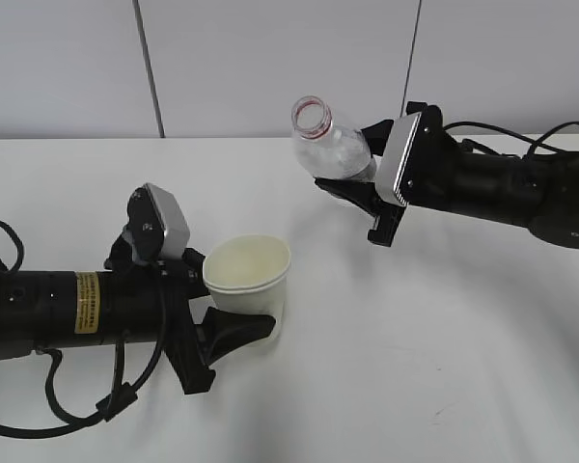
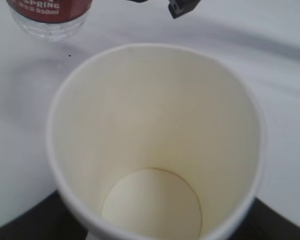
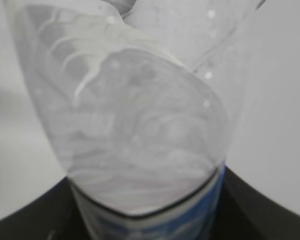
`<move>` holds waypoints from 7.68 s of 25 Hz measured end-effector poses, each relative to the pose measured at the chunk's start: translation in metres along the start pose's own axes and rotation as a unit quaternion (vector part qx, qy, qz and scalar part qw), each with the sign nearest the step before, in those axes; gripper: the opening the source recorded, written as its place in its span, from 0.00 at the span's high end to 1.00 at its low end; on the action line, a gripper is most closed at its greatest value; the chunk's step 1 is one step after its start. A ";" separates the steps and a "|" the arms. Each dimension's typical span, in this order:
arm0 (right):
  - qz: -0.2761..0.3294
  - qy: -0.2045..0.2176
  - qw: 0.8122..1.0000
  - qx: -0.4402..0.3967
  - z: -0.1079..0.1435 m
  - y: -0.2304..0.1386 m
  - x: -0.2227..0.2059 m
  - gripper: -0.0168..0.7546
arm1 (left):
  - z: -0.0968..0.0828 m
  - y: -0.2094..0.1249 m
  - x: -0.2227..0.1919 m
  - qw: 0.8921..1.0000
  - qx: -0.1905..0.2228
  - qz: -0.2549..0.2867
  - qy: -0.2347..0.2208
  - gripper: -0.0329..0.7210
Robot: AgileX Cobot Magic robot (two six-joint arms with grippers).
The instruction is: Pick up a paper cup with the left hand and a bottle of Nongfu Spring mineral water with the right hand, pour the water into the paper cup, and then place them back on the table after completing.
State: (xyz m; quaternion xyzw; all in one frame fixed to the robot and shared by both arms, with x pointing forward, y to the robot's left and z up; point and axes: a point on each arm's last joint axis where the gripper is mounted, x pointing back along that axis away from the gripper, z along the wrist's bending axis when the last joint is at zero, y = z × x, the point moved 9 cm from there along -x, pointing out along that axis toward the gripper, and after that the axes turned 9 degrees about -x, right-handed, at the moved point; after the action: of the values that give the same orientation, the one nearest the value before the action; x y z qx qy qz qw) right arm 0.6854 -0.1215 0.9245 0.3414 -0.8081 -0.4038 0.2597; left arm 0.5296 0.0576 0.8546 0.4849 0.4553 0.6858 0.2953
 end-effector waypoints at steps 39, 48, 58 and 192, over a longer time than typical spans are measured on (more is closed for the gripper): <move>-0.009 -0.006 0.951 0.309 -0.004 0.006 -0.002 0.46 | -0.017 0.019 -0.018 0.998 -0.054 -0.008 -0.042 0.40; -0.008 -0.008 0.934 0.357 -0.005 0.006 -0.002 0.47 | -0.018 0.019 -0.018 0.998 -0.048 -0.008 -0.043 0.40; -0.008 -0.009 0.919 0.395 -0.005 0.006 -0.002 0.47 | -0.022 0.017 -0.018 0.997 -0.052 -0.004 -0.055 0.40; 0.010 -0.085 0.935 -0.346 0.018 -0.074 0.017 0.15 | 0.096 -0.065 0.005 0.980 0.059 -0.006 0.190 0.16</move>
State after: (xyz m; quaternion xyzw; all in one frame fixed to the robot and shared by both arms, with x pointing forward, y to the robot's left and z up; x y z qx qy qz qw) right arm 0.6871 -0.1582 0.8561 0.1872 -0.6410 -0.6830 0.2961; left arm 0.6155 0.1208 0.8087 0.3601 0.5454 0.7355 0.1784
